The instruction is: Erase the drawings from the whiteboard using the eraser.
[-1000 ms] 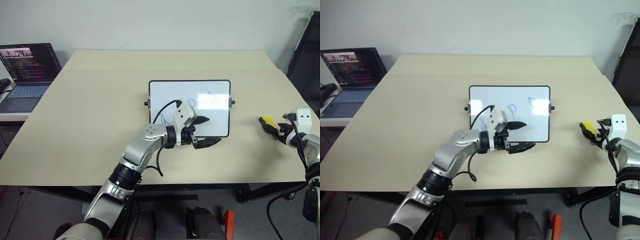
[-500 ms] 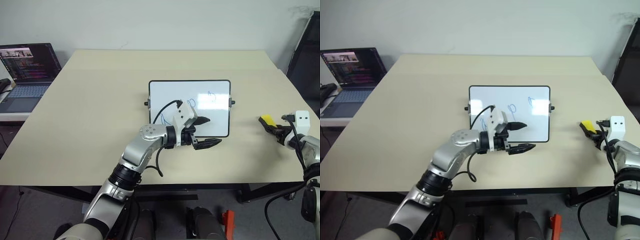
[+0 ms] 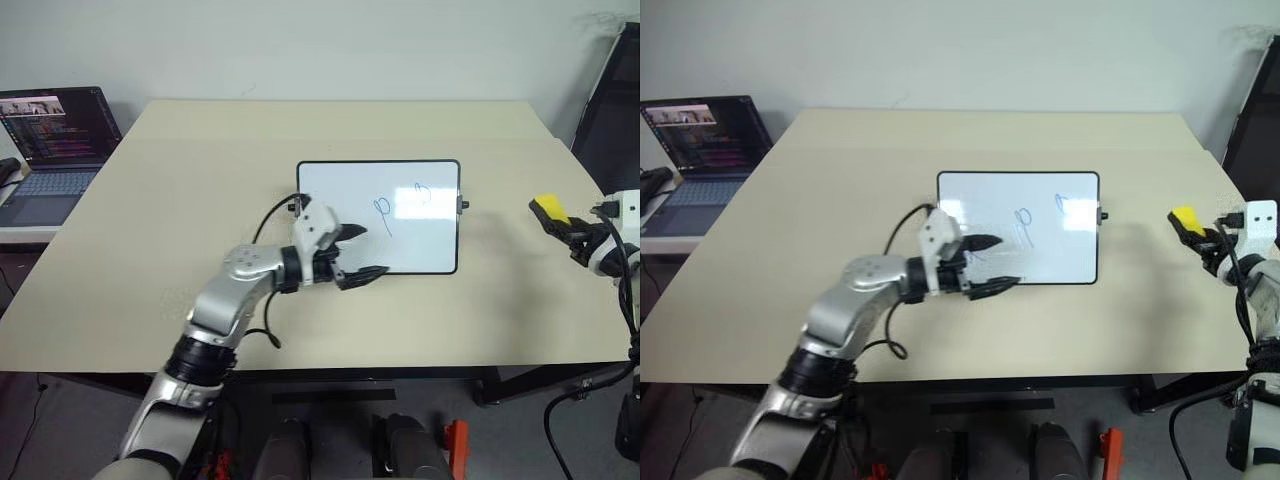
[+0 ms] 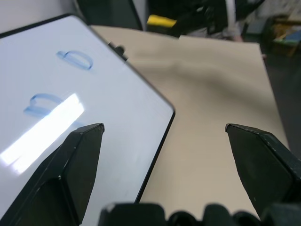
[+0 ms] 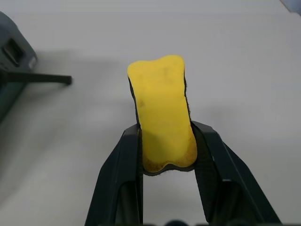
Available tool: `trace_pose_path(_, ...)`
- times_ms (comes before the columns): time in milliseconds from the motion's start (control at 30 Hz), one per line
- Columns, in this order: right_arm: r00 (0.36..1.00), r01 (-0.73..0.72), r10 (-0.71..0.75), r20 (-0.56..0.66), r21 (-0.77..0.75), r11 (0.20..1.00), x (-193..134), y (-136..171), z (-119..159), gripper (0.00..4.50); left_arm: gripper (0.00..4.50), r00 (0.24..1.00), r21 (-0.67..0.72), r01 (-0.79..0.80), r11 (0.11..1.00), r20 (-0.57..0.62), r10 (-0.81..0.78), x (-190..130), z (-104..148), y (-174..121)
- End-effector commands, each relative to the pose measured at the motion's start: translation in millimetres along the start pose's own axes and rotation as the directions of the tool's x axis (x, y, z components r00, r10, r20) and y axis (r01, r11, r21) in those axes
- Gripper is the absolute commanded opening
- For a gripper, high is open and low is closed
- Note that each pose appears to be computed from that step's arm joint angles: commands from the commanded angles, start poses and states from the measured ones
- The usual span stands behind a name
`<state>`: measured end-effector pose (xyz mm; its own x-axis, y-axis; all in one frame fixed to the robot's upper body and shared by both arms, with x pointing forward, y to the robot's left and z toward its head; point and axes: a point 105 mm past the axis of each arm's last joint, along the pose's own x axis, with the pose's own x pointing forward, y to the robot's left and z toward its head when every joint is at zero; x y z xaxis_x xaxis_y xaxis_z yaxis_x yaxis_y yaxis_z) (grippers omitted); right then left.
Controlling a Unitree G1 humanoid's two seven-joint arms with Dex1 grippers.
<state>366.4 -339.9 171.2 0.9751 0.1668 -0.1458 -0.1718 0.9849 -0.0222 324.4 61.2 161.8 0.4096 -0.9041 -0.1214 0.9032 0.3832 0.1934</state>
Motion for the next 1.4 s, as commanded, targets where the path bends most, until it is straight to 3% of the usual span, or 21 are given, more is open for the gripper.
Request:
trace_pose_path(33,0.991,-0.080,0.083,0.106,-0.038,0.996,-5.2,21.2,36.7,1.10,4.50,0.996,0.091,-0.049,0.995,0.082,0.042,-20.7,24.9,5.8)
trace_pose_path(200,0.936,-0.284,0.291,0.200,-0.064,0.957,-2.6,74.6,61.4,1.10,4.50,0.982,0.137,-0.187,0.973,0.023,0.186,-65.8,19.9,29.2)
trace_pose_path(600,0.786,-0.552,0.594,0.174,-0.237,0.800,6.3,174.1,78.8,1.10,4.50,0.952,0.125,-0.288,0.949,-0.066,0.298,-111.2,-6.8,36.5)
trace_pose_path(767,0.753,-0.572,0.640,0.150,-0.332,0.750,11.0,200.5,80.6,1.10,4.50,0.942,0.146,-0.312,0.939,-0.085,0.326,-123.8,-16.8,36.0)
trace_pose_path(933,0.672,-0.608,0.722,0.165,-0.433,0.665,11.7,243.8,86.1,1.09,4.50,0.941,0.164,-0.323,0.932,-0.046,0.334,-121.7,-19.0,34.0)
trace_pose_path(1133,0.632,-0.627,0.764,0.126,-0.497,0.600,19.5,271.3,73.9,1.09,4.50,0.945,0.165,-0.316,0.934,-0.038,0.326,-118.5,-18.1,34.8)
trace_pose_path(1400,0.638,-0.560,0.770,0.013,-0.679,0.475,51.0,308.6,53.2,1.09,4.50,0.953,0.163,-0.285,0.945,-0.059,0.298,-117.1,-20.1,32.3)
